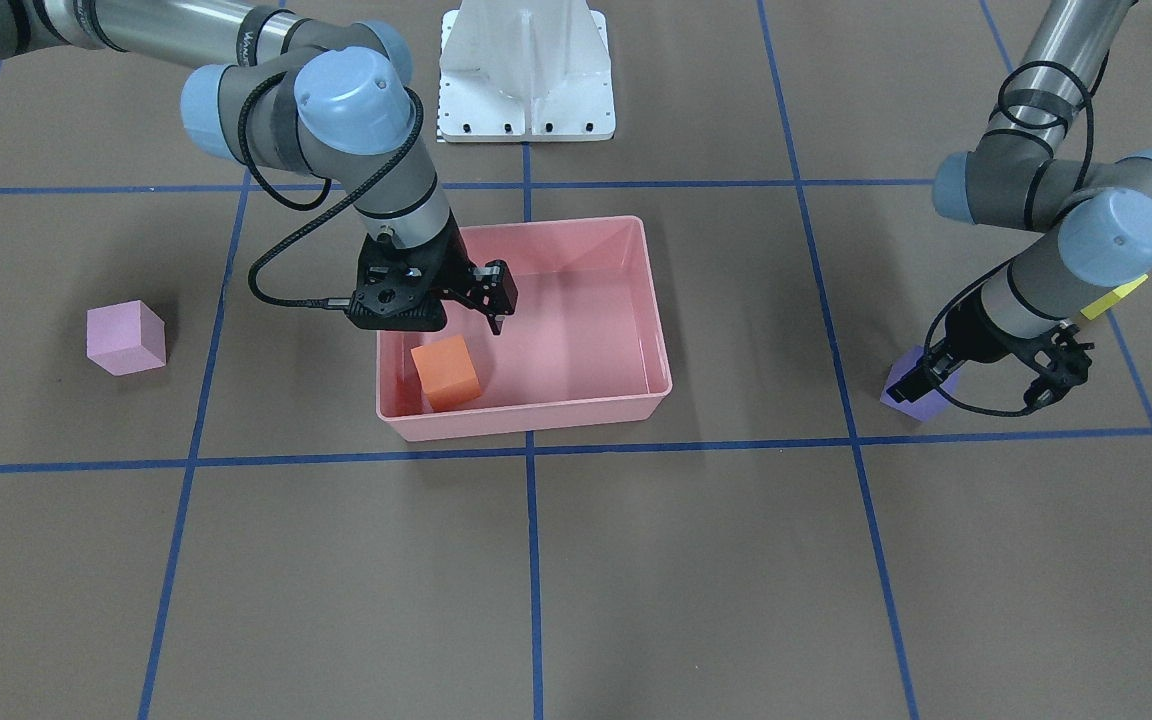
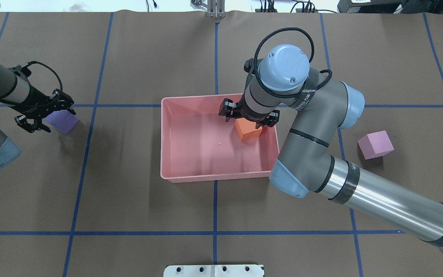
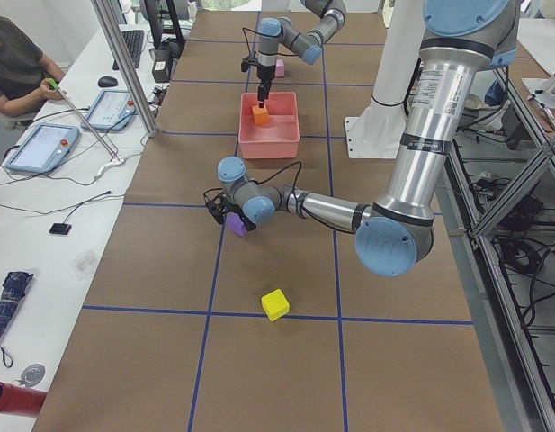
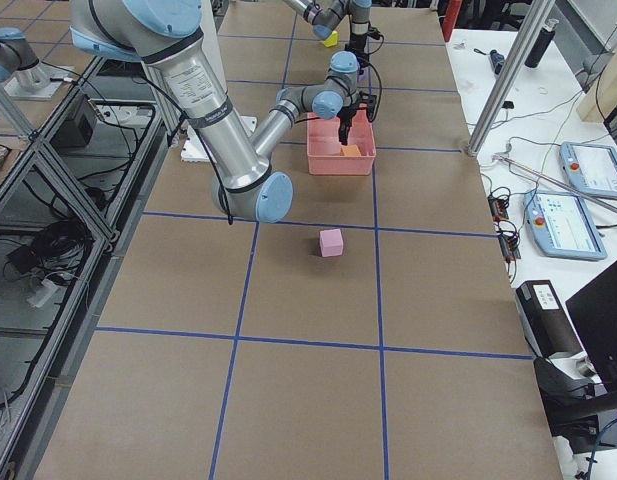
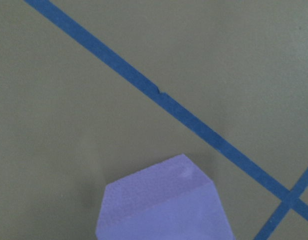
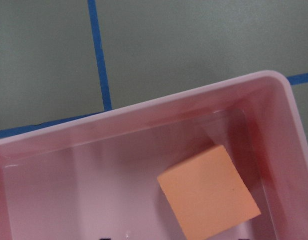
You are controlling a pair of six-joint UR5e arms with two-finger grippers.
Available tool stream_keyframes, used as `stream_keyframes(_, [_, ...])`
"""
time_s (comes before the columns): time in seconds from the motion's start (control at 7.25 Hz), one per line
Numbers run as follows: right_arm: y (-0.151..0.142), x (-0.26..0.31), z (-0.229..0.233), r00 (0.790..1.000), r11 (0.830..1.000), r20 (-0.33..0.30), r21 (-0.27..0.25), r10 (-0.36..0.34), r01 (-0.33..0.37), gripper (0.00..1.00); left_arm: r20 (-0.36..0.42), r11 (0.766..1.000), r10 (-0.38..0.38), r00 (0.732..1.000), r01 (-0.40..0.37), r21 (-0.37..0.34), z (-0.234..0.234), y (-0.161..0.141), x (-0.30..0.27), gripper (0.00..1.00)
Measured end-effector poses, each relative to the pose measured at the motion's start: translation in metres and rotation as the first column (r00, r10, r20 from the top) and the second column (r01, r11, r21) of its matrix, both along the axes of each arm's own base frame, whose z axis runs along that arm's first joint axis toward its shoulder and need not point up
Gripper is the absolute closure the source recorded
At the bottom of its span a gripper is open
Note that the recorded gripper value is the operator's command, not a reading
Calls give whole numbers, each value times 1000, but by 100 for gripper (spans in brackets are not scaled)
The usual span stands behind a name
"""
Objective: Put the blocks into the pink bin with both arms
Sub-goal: 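Release the orange cube in the bin and lift the purple cube with the left gripper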
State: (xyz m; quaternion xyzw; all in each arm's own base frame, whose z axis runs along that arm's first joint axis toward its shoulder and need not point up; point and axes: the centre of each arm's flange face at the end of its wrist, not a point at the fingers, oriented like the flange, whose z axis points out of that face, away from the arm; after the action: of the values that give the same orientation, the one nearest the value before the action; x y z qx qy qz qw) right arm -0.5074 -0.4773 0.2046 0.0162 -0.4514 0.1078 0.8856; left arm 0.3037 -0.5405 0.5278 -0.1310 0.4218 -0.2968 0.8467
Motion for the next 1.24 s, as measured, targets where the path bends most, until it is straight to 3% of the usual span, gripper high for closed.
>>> stream_keyframes(0.14, [0,5,-2,1000,1000,8,-6,13,-13,1,5,1000,-6,1000,6,-2,1,-1,-1,99])
stream_keyframes(0.41, [-3,42,4,998,999,25,-3,53,-53,2,-4,1000,-9,1000,9,6,-6,-4,-1,100])
stream_keyframes(0.69, [-15,111,48,995,994,8,-36,104,-103,1,-66,999,-30,997,31,9,-56,-20,-1,100])
stream_keyframes(0.83, [-23,143,76,994,993,-15,-53,109,-110,1,-107,998,-56,993,55,-9,-101,-29,1,100])
stream_keyframes(1.24, [-37,239,171,995,1000,-95,-1,-4,4,1,-151,997,-73,986,69,-33,-284,-36,35,100])
